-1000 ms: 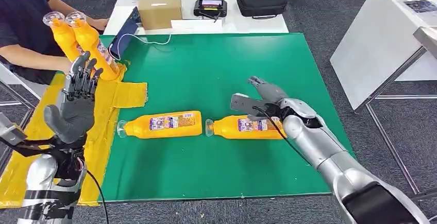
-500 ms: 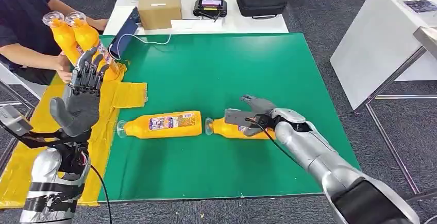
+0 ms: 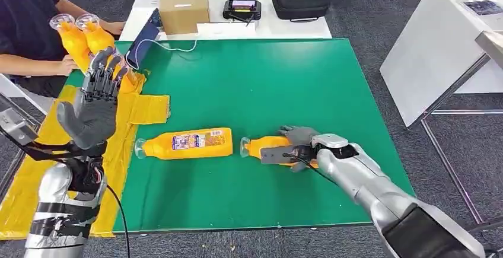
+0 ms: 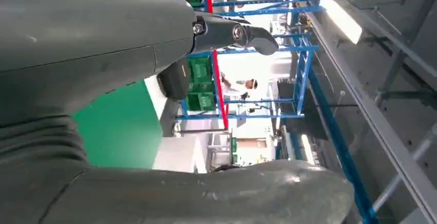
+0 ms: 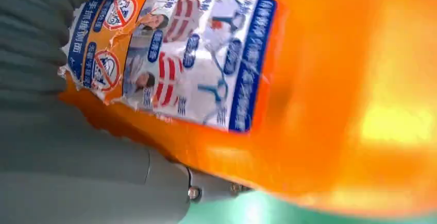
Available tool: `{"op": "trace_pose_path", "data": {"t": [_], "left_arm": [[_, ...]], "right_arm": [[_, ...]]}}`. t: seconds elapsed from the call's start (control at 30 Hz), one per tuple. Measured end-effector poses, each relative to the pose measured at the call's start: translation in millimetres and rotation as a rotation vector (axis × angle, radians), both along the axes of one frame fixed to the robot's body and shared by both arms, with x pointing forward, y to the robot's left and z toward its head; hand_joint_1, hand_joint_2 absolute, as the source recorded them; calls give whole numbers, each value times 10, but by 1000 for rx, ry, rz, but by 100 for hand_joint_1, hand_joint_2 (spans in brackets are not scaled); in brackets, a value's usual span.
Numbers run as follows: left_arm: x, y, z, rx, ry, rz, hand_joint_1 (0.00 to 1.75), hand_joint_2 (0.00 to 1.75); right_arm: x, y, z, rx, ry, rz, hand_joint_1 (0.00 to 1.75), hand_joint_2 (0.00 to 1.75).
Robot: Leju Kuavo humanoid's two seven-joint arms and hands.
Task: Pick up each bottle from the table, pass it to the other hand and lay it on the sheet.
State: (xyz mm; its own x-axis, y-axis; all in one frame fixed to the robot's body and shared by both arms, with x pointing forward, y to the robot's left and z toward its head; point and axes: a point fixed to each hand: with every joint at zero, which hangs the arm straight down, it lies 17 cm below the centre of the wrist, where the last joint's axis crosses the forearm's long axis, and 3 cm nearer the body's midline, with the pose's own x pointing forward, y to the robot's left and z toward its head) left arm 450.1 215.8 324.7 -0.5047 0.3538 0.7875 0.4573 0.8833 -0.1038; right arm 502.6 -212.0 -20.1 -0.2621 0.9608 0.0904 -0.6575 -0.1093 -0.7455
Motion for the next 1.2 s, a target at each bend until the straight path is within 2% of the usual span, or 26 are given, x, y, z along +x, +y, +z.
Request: {"op": "trace_pose_path", "data": {"t": [0.1,0.13,0.17,0.47,0.97,1.1,1.2], "left_arm": [[-12,38,22,-10,-12,2,0,0],[-15,50,27,-13,-15,2,0,0],[-15,57,30,-15,-16,1,0,0],[-2,97,-10,-17,-12,2,0,0],[14,108,-38,-14,2,10,0,0],[-19,172,-80,-17,9,30,0,0],[-113,247,-145,-17,12,48,0,0]], "right_arm": [[-70,-289,-127,-70,-2,22,0,175],[-90,-390,-156,-83,-1,24,49,175],[-101,-473,-173,-93,-1,22,175,175],[-186,-917,-243,-138,13,-10,175,175],[-166,-867,-169,-109,-5,-53,175,175],[-75,-647,-44,55,-69,-136,175,175],[44,-346,246,308,-149,-235,175,175]]}}
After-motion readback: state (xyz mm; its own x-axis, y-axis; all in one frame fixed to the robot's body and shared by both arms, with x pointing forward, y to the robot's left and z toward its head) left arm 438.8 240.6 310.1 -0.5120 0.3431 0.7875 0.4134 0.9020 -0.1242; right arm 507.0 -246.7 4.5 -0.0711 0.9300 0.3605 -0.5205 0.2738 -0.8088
